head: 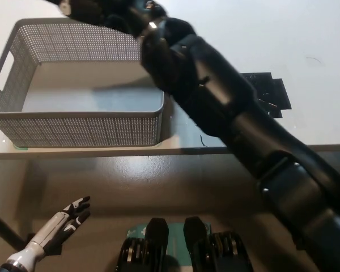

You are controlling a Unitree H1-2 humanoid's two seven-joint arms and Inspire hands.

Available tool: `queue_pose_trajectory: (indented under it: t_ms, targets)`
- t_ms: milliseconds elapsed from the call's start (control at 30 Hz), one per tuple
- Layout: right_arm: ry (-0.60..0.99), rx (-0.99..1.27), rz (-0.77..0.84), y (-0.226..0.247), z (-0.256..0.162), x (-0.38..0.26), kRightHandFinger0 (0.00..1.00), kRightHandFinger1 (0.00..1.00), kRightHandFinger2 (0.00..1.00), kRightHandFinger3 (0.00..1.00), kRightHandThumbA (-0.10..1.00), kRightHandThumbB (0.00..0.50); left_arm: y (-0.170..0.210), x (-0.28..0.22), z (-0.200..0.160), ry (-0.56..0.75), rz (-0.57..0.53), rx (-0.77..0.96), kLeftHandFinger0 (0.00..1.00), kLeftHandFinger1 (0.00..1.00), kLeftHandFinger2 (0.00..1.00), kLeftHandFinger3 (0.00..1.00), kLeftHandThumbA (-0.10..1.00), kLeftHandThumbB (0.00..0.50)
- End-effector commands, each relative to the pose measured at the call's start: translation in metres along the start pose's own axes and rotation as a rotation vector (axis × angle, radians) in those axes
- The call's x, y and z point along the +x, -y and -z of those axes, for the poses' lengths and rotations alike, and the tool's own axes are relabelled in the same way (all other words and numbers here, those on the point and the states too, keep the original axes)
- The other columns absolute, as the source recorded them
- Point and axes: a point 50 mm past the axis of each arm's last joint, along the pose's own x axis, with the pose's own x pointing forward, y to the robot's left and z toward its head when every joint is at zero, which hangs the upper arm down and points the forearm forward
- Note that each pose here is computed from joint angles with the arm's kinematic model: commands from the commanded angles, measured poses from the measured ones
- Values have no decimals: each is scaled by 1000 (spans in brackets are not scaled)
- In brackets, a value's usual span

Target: Use the right hand to pick up the pencil case on the right hand side and put it into a grey container on the left side

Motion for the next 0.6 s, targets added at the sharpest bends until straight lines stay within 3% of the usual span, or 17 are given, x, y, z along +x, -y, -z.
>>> queue_pose_trajectory:
  t_ms: [0, 67, 100, 200, 233, 300, 333, 367, 400, 467, 500, 533, 567]
  targets:
    - [117, -14, 82, 13, -50, 50, 0, 134, 647, 558, -100, 205, -7, 8, -20, 74, 43, 72, 1000, 1000, 979, 1000, 1000, 326]
    - [95, -8, 63, 3, -45, 48, 0, 83, 589, 557, -100, 197, -6, 11, -24, 89, 47, 95, 1000, 1000, 979, 1000, 1000, 324]
    - [77, -2, 44, -5, -42, 46, 0, 92, 622, 605, -100, 203, -6, 11, -26, 99, 45, 88, 1000, 1000, 971, 1000, 1000, 318]
    - [16, -16, -7, -22, -33, 38, 0, 109, 640, 646, -100, 197, -6, 13, -29, 64, 32, 9, 1000, 1000, 958, 1000, 1000, 363]
    - [-11, -10, -32, -30, -28, 33, 0, 114, 592, 588, -100, 211, -6, 13, -31, 71, 38, 10, 1000, 1000, 959, 1000, 1000, 324]
    - [-52, -12, -73, -42, -21, 25, 0, 78, 460, 497, -100, 192, -6, 14, -33, 102, 50, 57, 1000, 1000, 963, 1000, 1000, 291]
    - [-74, -10, -91, -49, -17, 19, 0, 40, 496, 560, -100, 188, -6, 15, -34, 109, 48, 85, 1000, 1000, 957, 1000, 1000, 316]
    - [-98, -3, -109, -54, -13, 15, 0, 59, 521, 590, -100, 188, -6, 16, -35, 113, 49, 94, 1000, 1000, 958, 1000, 1000, 306]
    - [-114, -4, -117, -56, -12, 13, 0, 120, 682, 727, -100, 207, -7, 17, -37, 115, 49, 101, 1000, 999, 959, 1000, 1000, 289]
    - [-151, -8, -148, -64, -6, 6, 0, 165, 642, 691, -100, 251, -8, 17, -39, 130, 48, 144, 1000, 999, 958, 1000, 1000, 273]
    - [-158, -19, -167, -67, -3, 2, 5, 183, 576, 656, -83, 282, -9, 18, -40, 132, 55, 163, 1000, 1000, 959, 1000, 1000, 295]
    - [-178, -22, -195, -69, 0, 0, 53, 238, 483, 520, 153, 266, -10, 19, -41, 142, 57, 172, 1000, 996, 954, 1000, 1000, 290]
    - [-195, -27, -233, -70, 2, -1, 227, 429, 623, 606, 313, 267, -10, 20, -42, 143, 57, 182, 1000, 993, 948, 1000, 1000, 296]
